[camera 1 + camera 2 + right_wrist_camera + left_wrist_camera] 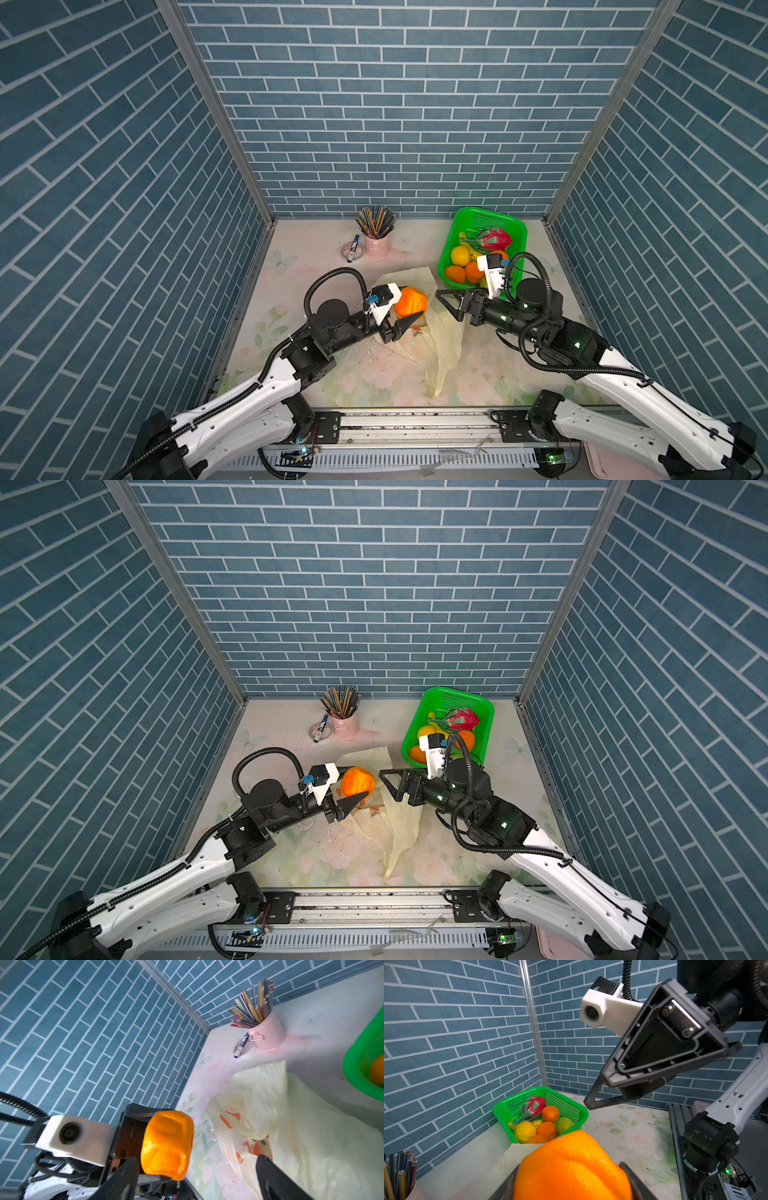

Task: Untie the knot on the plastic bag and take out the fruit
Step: 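Lift the tangerine with the left gripper toward the approaching right gripper, then grasp the tangerine with the right gripper and open the left gripper, then carry the tangerine with the right gripper into the green basket and release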

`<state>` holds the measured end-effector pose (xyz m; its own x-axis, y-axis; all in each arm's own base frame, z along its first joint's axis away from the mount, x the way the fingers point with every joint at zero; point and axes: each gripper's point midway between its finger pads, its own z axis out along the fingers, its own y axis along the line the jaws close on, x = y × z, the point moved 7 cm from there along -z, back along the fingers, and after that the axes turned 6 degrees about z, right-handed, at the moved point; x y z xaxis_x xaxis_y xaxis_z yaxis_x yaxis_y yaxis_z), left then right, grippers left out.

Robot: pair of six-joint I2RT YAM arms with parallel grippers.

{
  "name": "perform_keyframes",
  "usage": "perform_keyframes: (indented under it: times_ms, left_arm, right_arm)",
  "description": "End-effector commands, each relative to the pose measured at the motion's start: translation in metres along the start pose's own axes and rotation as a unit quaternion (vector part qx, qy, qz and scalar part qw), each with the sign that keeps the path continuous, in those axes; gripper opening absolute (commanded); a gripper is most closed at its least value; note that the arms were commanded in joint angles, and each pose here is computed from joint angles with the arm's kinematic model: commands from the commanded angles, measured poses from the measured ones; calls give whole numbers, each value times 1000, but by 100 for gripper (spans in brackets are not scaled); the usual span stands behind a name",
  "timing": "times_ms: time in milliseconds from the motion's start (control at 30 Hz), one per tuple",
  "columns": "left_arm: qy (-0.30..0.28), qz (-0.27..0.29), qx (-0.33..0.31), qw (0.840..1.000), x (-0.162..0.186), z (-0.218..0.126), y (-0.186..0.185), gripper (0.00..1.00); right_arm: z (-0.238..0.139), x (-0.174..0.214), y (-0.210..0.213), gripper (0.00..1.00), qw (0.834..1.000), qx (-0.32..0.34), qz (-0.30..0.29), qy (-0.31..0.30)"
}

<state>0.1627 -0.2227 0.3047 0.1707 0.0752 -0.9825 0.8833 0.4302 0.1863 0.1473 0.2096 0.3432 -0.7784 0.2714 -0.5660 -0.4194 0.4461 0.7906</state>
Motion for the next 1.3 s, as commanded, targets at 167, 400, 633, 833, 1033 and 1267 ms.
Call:
perform_keyframes:
  times_ms: [167,400,633,833,1033,1267]
  left_arm:
    - [-48,58,37,997,-31,10,-12,54]
    - [-43,64,45,996,-30,16,-18,54]
    - [-35,70,44,996,-27,20,-21,57]
    - [-33,82,22,996,-27,19,-23,79]
    - [-24,54,-16,998,-31,12,-17,87]
    - [-9,10,-34,999,-32,-2,-17,89]
  right_arm:
    - [20,5,20,87,994,-89,16,53]
    - [33,13,19,72,992,-94,20,81]
    - [29,12,14,55,995,-83,22,58]
    - [18,-4,16,48,998,-60,4,0]
    - [7,-34,12,46,997,-26,-21,-69]
    - [-1,-75,-6,45,990,30,-37,-133]
